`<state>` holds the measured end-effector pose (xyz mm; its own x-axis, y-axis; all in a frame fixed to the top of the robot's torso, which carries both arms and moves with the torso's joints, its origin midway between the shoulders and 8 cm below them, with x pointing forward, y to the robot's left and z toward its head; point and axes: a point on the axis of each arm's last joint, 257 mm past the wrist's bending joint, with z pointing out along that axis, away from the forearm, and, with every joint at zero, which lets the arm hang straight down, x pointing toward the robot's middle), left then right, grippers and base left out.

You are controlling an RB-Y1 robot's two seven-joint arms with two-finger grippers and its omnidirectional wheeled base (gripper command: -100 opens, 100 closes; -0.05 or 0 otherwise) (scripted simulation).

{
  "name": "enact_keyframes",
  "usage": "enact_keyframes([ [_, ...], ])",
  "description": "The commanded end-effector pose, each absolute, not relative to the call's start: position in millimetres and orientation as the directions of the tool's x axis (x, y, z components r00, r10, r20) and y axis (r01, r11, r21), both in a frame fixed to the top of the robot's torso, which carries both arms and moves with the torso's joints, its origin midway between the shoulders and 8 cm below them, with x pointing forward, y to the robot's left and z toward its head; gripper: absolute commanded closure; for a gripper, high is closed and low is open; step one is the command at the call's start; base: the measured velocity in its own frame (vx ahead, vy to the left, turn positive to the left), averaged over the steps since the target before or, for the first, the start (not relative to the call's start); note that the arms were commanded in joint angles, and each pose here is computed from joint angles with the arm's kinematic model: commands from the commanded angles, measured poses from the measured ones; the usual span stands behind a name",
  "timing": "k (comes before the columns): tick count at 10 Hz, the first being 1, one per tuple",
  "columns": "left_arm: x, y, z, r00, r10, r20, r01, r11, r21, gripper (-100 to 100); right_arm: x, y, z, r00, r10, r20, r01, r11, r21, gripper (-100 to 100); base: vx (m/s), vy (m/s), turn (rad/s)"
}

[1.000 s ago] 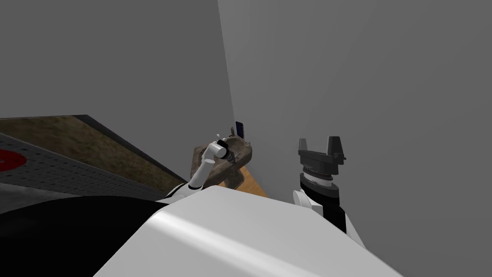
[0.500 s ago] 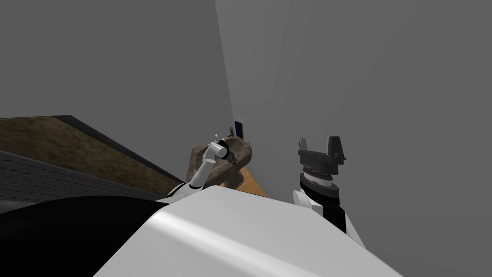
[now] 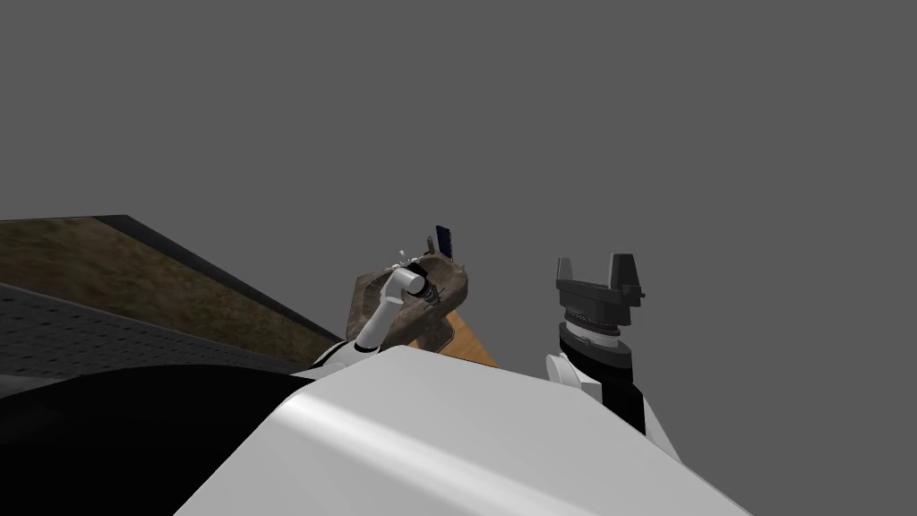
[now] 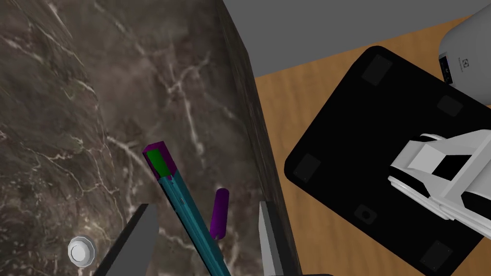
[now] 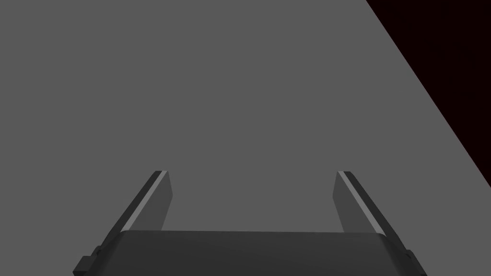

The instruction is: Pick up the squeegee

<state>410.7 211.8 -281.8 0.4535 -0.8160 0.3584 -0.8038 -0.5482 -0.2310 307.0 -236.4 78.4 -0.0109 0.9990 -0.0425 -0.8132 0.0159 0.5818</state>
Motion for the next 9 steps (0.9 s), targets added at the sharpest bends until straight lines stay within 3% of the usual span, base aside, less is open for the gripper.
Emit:
enact_keyframes([
  [1,411,212,-282,0.454,-0.816,0.358,-0.804,-0.548,-0.231,100,307,-236,78,-0.011,0.999,-0.043,-0.813,0.016,0.582,0,0.0,0.0,0.0],
  [4,411,212,-282,0.456,-0.814,0.359,-0.803,-0.551,-0.229,100,307,-236,78,-0.011,0.999,-0.043,-0.813,0.016,0.582,0,0.0,0.0,0.0],
  [5,411,212,-282,0.456,-0.814,0.359,-0.802,-0.551,-0.229,0,307,-236,78,-0.011,0.999,-0.043,-0.813,0.016,0.582,0,0.0,0.0,0.0],
  [6,407,210,-276,0.453,-0.816,0.358,-0.805,-0.547,-0.23,100,307,-236,78,-0.011,0.999,-0.043,-0.813,0.016,0.582,0,0.003,0.012,0.009],
  [9,399,208,-263,0.45,-0.818,0.358,-0.807,-0.544,-0.23,100,307,-236,78,-0.011,0.999,-0.043,-0.813,0.016,0.582,0,0.008,0.022,0.013],
])
